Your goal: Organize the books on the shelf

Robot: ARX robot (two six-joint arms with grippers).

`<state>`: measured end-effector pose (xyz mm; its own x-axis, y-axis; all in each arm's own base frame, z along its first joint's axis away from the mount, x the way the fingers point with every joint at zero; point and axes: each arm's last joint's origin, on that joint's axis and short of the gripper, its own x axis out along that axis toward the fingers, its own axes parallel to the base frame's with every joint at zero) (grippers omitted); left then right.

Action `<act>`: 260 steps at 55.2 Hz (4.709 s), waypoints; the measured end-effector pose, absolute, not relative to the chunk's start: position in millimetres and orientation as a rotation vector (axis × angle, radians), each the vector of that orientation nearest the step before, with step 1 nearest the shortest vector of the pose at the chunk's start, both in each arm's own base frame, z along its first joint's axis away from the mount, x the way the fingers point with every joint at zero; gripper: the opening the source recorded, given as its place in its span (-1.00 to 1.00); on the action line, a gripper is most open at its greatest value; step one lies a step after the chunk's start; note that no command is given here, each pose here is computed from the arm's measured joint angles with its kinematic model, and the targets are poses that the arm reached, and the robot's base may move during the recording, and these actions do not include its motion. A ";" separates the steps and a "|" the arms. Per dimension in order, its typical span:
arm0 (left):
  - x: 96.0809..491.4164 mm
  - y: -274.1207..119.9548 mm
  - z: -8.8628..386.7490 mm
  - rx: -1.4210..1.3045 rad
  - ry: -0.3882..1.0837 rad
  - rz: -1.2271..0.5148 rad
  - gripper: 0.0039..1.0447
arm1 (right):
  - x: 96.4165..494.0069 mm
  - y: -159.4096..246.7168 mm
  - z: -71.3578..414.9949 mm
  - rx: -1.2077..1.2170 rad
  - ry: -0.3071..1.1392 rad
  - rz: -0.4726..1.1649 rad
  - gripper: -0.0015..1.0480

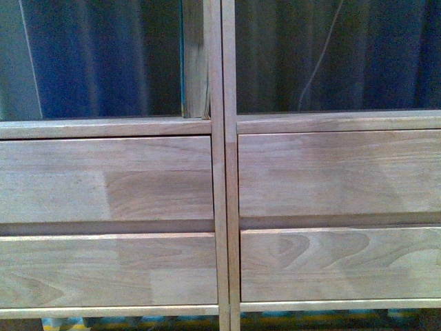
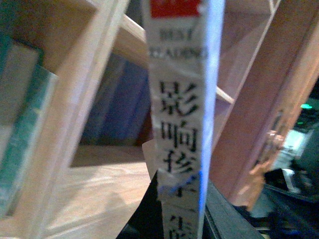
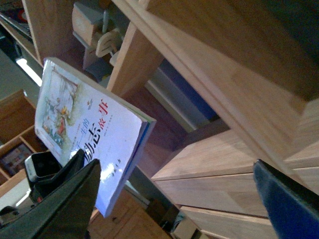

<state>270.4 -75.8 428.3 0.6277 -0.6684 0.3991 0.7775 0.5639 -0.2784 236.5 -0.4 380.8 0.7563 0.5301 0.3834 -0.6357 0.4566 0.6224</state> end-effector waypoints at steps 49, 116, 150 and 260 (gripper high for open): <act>453.3 -53.8 369.9 0.371 -0.217 -0.171 -0.88 | 98.0 -22.6 312.5 0.204 -0.225 0.432 0.86; 516.6 -111.3 348.2 0.392 -0.208 -0.105 -0.88 | 98.3 -0.3 186.0 0.006 0.012 0.000 -0.94; 497.6 -119.5 352.1 0.265 -0.152 -0.153 0.73 | 97.4 -0.3 167.4 0.006 -0.002 -0.001 -0.94; 97.7 0.3 187.1 -0.009 0.005 0.003 -0.95 | 97.1 -0.3 167.7 0.006 -0.005 -0.001 -0.94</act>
<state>97.7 0.3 187.1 1.0000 0.0031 -0.0051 -0.0031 1.0000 -0.0086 97.1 -0.3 167.7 1.0000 -0.0008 0.0051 0.0007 1.0000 0.0055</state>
